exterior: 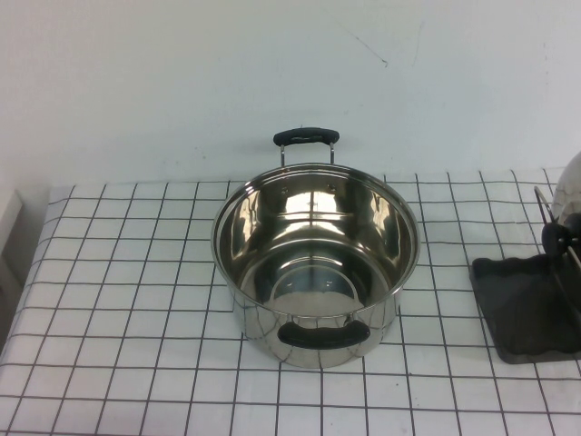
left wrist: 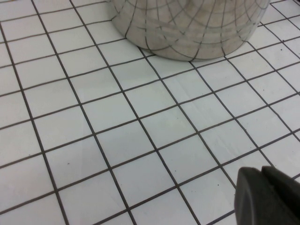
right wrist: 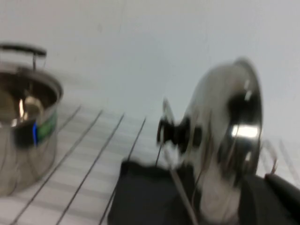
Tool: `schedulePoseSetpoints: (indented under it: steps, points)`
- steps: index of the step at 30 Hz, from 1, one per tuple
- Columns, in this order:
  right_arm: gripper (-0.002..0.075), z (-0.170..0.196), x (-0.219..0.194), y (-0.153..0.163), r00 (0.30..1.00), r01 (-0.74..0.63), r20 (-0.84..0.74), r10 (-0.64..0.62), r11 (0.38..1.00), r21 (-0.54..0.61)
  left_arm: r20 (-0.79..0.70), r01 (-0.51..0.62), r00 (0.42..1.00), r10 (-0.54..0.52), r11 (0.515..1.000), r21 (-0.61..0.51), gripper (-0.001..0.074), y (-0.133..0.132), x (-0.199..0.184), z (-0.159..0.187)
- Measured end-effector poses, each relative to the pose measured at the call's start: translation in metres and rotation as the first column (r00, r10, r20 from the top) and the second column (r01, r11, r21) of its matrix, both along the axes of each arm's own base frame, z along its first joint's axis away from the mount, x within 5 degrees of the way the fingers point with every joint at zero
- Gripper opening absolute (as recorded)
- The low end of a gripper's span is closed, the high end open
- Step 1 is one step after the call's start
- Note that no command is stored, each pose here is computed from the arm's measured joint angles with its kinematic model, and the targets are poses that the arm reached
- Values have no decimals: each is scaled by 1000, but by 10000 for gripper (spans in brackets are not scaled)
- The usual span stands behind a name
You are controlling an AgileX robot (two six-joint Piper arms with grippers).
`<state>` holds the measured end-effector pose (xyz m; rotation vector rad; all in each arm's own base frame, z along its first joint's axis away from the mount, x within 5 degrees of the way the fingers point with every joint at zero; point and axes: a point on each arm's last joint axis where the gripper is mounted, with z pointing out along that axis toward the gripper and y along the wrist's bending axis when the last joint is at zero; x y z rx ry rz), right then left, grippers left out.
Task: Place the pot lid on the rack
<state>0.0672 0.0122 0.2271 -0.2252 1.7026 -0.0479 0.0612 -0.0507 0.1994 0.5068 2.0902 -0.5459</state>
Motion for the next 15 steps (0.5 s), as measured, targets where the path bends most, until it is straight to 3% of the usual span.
schedulePoseSetpoints:
  steps: [2,5,10,15]
  points:
    - [-2,-17,-6,0,987,21,-158,-12,998,53,0,0,1000,0,1000,0,-2,0,0,0]
    - [-2,-35,-13,-9,952,122,-286,-113,992,14,0,0,1000,0,1000,0,-2,0,0,0]
    - [-2,-45,-17,-22,947,271,-179,-267,963,-4,0,0,1000,0,1000,0,-2,0,0,0]
    - [-2,-53,-15,-22,954,277,-137,-268,960,50,0,0,1000,0,1000,0,-2,0,0,0]
